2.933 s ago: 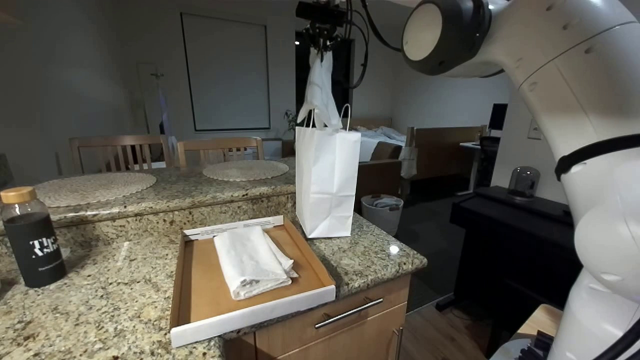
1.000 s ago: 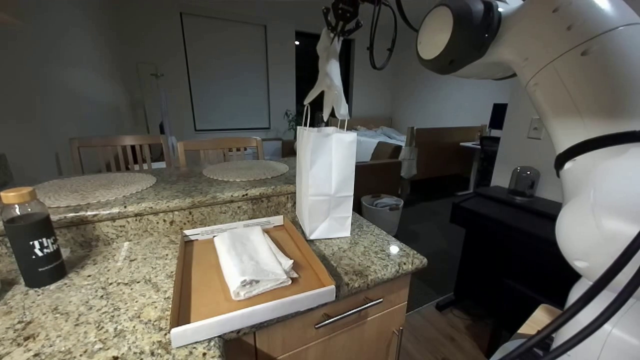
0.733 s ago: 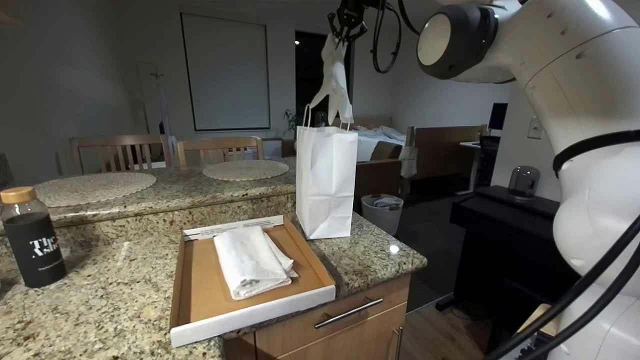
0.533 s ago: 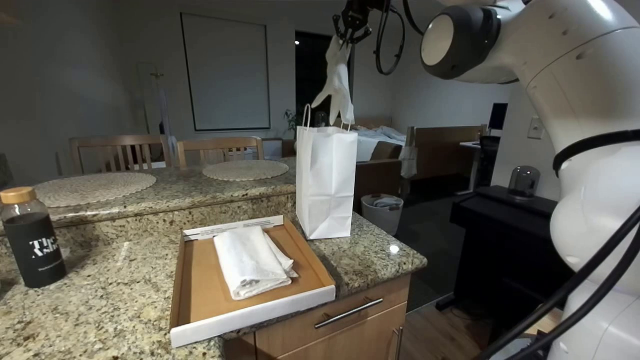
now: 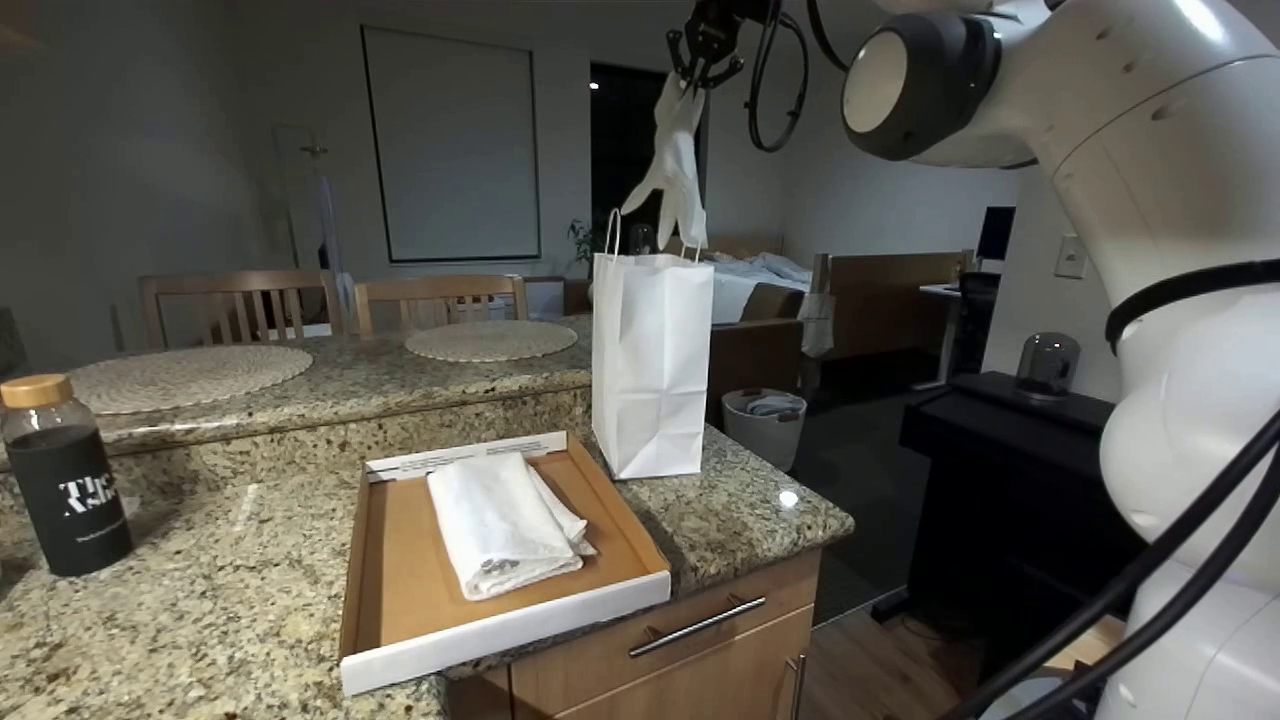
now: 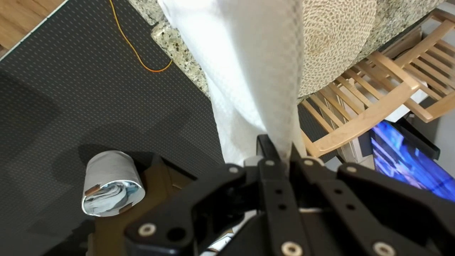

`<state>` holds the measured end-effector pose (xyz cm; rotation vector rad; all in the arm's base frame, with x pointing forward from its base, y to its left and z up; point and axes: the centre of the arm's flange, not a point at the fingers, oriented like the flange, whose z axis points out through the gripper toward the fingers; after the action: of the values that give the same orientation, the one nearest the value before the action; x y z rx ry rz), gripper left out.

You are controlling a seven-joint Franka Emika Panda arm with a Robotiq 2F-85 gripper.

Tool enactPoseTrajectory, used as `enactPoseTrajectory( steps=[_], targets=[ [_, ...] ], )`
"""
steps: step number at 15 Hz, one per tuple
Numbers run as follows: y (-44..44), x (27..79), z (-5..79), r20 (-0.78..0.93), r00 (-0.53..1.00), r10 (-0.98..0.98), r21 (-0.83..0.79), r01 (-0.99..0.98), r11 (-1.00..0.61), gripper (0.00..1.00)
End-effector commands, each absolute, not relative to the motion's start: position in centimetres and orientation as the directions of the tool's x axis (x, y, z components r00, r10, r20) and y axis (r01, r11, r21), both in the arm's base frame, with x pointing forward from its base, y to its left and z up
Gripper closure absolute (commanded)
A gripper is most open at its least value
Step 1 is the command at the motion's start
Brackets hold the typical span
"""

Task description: Place one white towel in the white bag

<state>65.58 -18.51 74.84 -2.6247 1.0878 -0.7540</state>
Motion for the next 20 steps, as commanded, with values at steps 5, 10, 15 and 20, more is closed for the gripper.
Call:
enactPoseTrajectory(
  steps=[5,10,15,20],
  targets=[
    [-18.3,71.0,75.9,0.413,0.539,-0.734,-0.326,-0.665,-0.672,0.93],
    [-17.6,71.8,74.4,0.449,0.544,-0.709,-0.264,-0.678,-0.686,0.93],
    [-15.6,72.9,72.4,0.485,0.557,-0.674,-0.221,-0.668,-0.711,0.93],
    [-13.8,73.8,72.0,0.509,0.559,-0.654,-0.219,-0.651,-0.727,0.94]
  ],
)
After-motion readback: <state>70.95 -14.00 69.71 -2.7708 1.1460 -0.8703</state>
